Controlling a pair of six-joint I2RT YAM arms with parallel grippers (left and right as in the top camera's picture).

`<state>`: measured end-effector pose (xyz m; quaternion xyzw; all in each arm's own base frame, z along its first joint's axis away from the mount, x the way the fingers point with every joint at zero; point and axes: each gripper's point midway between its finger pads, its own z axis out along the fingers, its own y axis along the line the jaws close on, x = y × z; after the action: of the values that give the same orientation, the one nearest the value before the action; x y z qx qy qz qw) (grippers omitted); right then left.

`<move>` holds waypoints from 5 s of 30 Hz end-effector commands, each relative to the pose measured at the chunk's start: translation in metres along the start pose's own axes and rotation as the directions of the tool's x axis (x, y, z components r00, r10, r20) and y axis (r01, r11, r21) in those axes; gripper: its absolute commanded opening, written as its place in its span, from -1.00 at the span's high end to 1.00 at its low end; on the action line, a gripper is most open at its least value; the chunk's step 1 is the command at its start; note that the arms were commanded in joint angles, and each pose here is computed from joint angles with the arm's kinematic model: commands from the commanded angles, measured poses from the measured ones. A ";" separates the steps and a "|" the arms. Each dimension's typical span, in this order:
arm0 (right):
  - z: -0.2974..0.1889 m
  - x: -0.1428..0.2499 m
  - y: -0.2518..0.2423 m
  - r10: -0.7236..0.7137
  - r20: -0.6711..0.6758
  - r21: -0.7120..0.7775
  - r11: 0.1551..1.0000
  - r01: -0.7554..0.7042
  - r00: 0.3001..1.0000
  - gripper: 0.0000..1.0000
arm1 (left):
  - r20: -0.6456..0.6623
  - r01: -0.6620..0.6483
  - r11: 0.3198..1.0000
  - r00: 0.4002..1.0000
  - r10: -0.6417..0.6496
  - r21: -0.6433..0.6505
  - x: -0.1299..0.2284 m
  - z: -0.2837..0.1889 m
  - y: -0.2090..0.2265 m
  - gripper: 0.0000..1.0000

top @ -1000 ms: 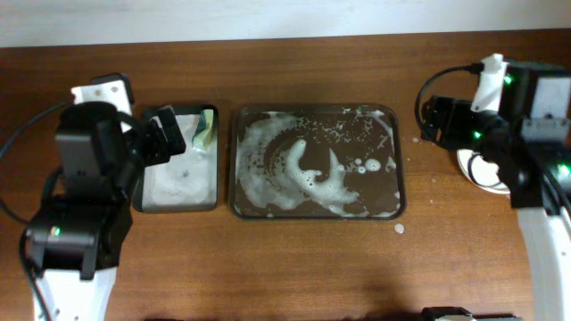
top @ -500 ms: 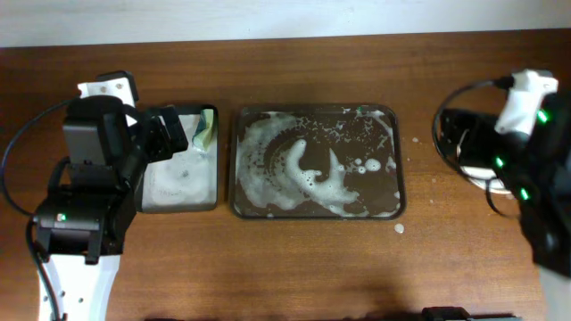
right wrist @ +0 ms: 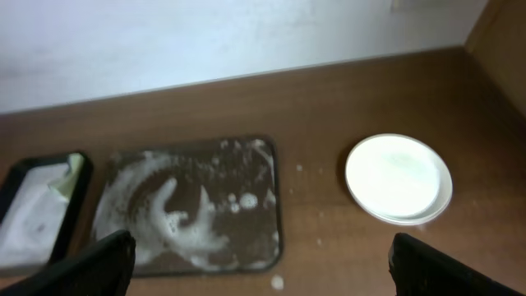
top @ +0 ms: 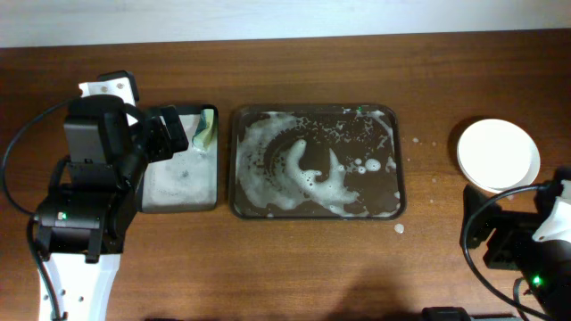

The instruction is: Clean dirty plates on tray and stack at the side

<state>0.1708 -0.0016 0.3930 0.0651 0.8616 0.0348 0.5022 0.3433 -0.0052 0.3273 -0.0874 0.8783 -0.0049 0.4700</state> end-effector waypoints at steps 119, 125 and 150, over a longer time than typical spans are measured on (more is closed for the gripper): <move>0.181 0.167 -0.016 0.006 0.420 -0.109 0.993 0.044 0.908 -0.96 | 0.551 -0.138 0.989 0.830 0.086 0.055 0.153 -0.015 0.040 -0.98; 0.181 0.167 -0.016 0.006 0.420 -0.109 0.993 0.044 0.908 -0.97 | 0.579 -0.142 0.988 0.811 0.083 0.057 0.153 -0.019 0.040 -0.98; 0.182 0.167 -0.016 0.006 0.419 -0.109 0.993 0.044 0.908 -0.97 | 0.504 -0.219 0.974 0.849 0.157 0.066 0.191 0.014 0.036 -0.98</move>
<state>0.2461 0.0059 0.1597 0.0323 0.7298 0.0631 0.6799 0.2461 0.0039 0.1597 0.0165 0.7319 0.0103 0.6811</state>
